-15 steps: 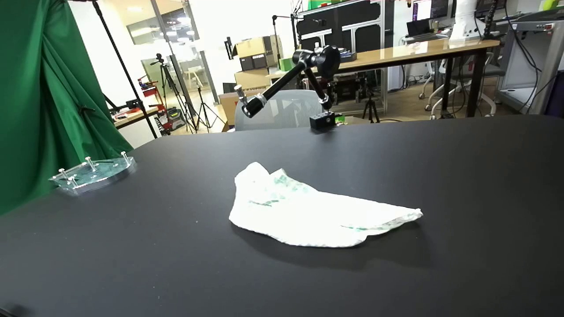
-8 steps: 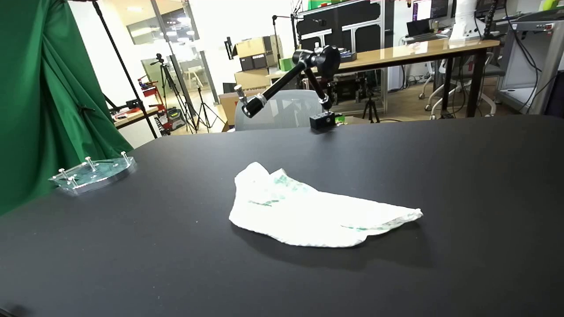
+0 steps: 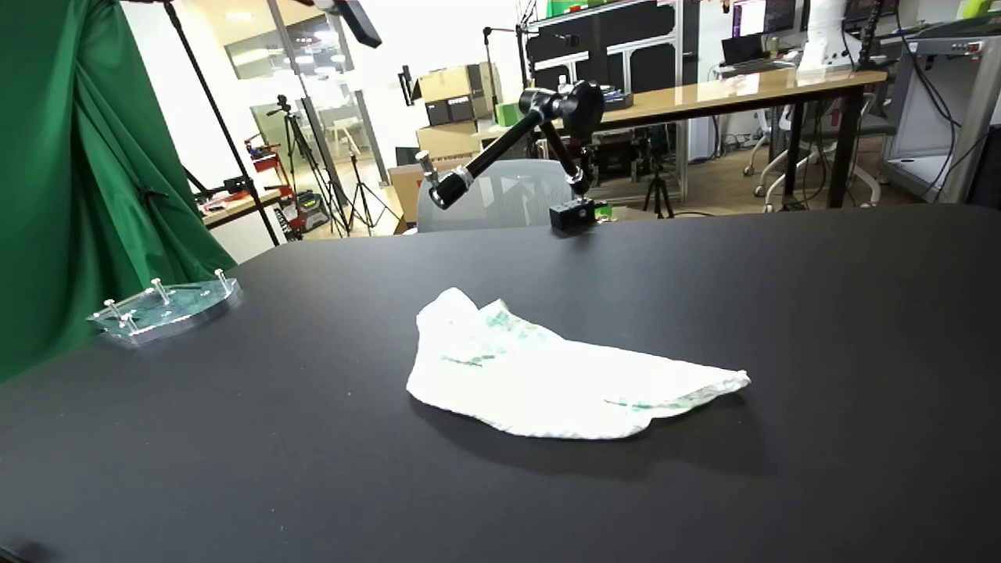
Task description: Pick the cloth and hang it on the object
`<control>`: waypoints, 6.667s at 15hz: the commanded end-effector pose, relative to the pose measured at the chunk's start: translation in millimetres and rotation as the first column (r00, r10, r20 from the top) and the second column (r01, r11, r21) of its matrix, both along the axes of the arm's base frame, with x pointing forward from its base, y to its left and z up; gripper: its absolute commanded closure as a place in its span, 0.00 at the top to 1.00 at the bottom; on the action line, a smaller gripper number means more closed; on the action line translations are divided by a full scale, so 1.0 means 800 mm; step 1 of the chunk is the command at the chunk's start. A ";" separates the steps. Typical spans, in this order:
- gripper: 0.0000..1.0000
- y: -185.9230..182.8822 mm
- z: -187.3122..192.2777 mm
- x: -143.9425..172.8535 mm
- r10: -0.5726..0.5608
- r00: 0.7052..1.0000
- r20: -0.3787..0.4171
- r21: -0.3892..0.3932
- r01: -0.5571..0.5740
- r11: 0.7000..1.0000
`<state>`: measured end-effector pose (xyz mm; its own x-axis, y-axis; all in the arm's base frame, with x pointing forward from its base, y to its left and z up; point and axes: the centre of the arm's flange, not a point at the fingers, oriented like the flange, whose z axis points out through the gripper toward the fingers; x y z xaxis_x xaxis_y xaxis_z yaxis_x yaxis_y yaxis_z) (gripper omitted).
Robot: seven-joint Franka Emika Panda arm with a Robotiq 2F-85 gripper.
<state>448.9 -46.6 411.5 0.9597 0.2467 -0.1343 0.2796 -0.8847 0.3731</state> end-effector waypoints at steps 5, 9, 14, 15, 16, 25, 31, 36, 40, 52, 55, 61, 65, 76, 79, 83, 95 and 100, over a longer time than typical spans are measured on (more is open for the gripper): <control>1.00 -0.008 -0.045 0.023 0.138 0.985 -0.100 0.083 -0.130 0.988; 1.00 -0.017 -0.096 0.053 0.138 0.985 -0.104 0.138 -0.123 0.983; 1.00 -0.001 -0.139 0.083 -0.109 0.994 -0.026 0.290 0.112 0.950; 1.00 -0.002 -0.145 0.086 -0.148 0.988 -0.047 0.308 0.155 0.939; 1.00 -0.005 -0.140 0.065 -0.061 0.997 -0.047 0.283 0.072 0.956; 1.00 -0.004 -0.148 0.067 -0.060 0.997 -0.057 0.287 0.074 0.955; 1.00 0.000 -0.173 0.066 -0.045 0.997 0.056 0.278 0.028 0.960; 1.00 -0.001 -0.215 0.058 -0.029 0.996 0.080 0.263 0.007 0.965; 1.00 0.001 -0.212 0.061 0.002 0.998 0.061 0.283 -0.019 0.959; 1.00 -0.003 -0.300 0.066 0.014 0.999 0.034 0.224 -0.021 0.974; 0.73 0.005 -0.311 0.070 0.043 0.998 0.047 0.231 -0.053 0.972; 0.31 0.019 -0.303 0.078 0.079 0.993 0.093 0.244 -0.100 0.965; 0.03 0.019 -0.274 0.084 0.077 0.993 0.093 0.259 -0.099 0.961; 0.00 0.041 -0.123 0.132 0.057 0.993 0.107 0.257 -0.083 0.963; 0.00 0.055 -0.067 0.158 0.058 0.990 0.128 0.234 -0.087 0.968; 0.00 0.086 0.007 0.197 0.087 0.986 0.140 0.209 -0.116 0.971; 0.00 0.197 0.141 0.237 0.201 0.971 0.130 0.141 -0.218 0.966; 0.00 0.194 0.098 0.265 0.142 0.986 0.092 0.116 -0.152 0.981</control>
<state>635.3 108.4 502.7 0.8891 0.4576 0.0099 0.4367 -0.8544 0.2815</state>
